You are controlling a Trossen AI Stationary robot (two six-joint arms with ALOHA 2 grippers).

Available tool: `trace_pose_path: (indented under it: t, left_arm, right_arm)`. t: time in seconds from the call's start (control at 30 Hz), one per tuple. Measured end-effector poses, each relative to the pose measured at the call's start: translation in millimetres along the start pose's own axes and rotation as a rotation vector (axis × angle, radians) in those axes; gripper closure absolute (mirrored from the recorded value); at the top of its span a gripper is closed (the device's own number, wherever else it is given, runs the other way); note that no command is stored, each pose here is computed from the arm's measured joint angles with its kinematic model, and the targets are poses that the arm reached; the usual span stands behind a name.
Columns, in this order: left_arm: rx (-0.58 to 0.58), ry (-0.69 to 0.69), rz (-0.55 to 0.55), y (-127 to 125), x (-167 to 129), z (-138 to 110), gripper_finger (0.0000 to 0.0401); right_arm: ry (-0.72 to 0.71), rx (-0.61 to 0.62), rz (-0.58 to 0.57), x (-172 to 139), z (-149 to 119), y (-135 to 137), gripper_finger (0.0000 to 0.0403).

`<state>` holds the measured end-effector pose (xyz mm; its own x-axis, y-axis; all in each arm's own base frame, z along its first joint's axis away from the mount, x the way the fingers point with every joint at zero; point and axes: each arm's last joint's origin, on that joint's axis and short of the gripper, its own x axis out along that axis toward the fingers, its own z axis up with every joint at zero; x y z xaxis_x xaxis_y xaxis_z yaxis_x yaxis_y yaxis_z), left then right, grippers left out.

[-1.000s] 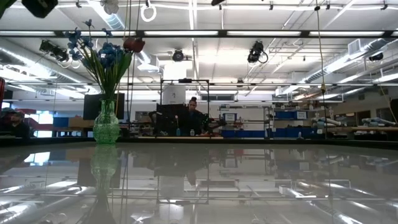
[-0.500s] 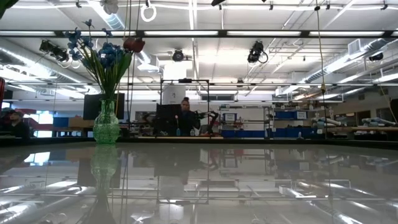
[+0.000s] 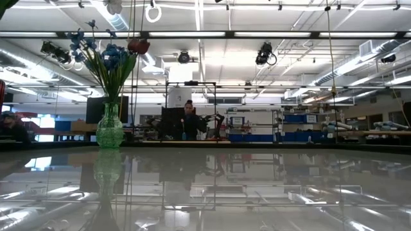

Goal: Sort flowers into vase by color
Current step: Put the black tulip into the red vase

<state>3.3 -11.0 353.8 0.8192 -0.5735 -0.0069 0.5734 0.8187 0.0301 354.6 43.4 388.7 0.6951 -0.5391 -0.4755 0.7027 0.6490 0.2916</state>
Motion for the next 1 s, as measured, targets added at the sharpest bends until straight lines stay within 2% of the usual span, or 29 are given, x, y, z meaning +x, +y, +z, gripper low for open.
trace_pose_path:
  t: [0.3,0.63,0.9,1.0]
  left_arm:
    - [0.051,0.015,-0.021,7,19,6,0.0386]
    - [0.031,0.081,-0.078,13,43,6,0.0386]
    - [0.045,0.087,-0.083,17,52,8,0.0386]
    - [0.043,0.047,-0.082,17,52,12,0.0386]
  right_arm:
    - [-0.008,0.010,0.009,0,1,1,0.0293]
    - [-0.008,0.012,0.015,0,1,2,0.0293]
    - [-0.005,0.002,0.018,0,1,2,0.0293]
    - [0.008,-0.009,0.030,0,1,2,0.0293]
